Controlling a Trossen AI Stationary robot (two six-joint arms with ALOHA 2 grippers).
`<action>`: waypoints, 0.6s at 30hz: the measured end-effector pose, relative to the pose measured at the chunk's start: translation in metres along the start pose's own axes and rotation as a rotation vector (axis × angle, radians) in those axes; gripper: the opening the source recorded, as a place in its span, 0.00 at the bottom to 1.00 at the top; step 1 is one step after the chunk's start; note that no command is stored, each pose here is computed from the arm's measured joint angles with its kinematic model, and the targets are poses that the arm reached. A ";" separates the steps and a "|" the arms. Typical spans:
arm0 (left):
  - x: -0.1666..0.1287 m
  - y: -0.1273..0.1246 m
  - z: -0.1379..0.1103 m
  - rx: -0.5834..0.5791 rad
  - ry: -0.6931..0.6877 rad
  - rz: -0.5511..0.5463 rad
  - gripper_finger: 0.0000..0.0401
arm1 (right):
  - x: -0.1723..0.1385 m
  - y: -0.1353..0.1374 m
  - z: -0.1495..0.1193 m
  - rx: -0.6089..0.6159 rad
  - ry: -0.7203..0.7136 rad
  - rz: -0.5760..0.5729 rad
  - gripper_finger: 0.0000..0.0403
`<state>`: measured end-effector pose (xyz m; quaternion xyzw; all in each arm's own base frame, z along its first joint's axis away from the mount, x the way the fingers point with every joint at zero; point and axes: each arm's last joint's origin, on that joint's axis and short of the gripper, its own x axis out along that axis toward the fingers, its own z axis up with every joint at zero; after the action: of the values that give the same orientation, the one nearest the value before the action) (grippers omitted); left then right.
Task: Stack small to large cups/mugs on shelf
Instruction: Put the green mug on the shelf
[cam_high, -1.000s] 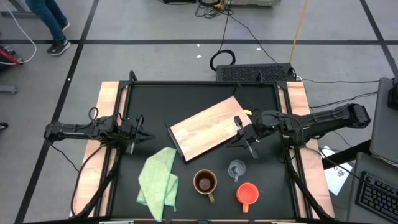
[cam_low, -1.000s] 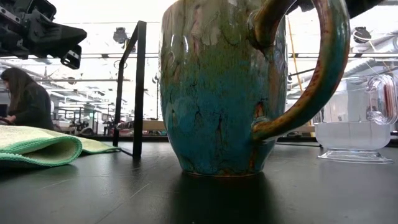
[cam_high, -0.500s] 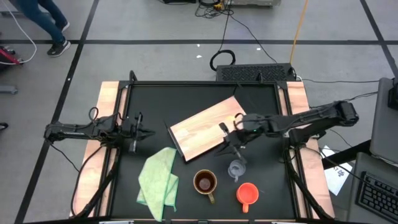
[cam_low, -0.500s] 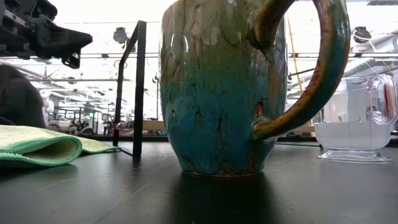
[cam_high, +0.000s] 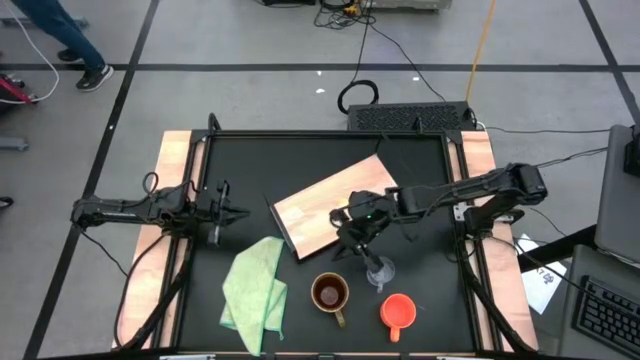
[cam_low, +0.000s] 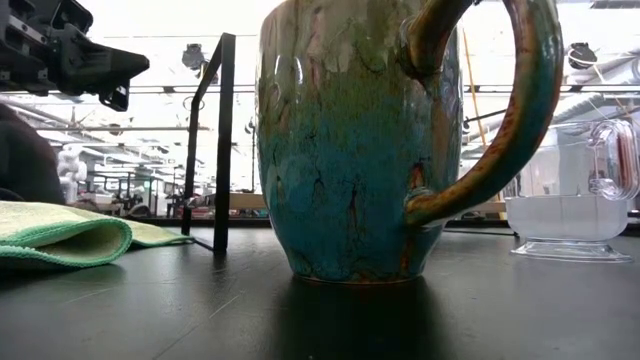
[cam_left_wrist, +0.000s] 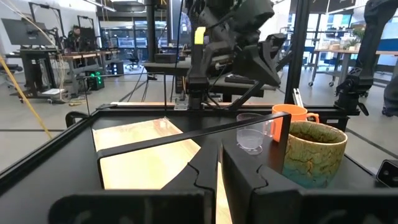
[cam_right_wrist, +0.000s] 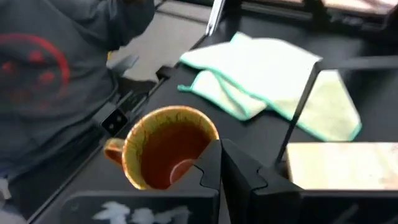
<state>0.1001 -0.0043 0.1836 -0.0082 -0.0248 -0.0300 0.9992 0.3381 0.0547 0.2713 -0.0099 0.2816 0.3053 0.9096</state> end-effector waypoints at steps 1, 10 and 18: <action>0.000 0.000 0.000 -0.005 0.000 0.000 0.06 | 0.004 0.001 0.003 -0.004 -0.003 0.019 0.00; 0.000 0.000 0.000 -0.015 0.000 0.000 0.06 | 0.018 0.019 0.013 -0.086 0.001 0.064 0.01; 0.000 0.000 0.000 -0.022 0.000 0.000 0.06 | 0.019 0.019 0.014 -0.077 0.004 -0.005 0.19</action>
<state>0.1000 -0.0043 0.1836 -0.0191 -0.0243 -0.0304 0.9991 0.3469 0.0837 0.2766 -0.0461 0.2716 0.3134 0.9088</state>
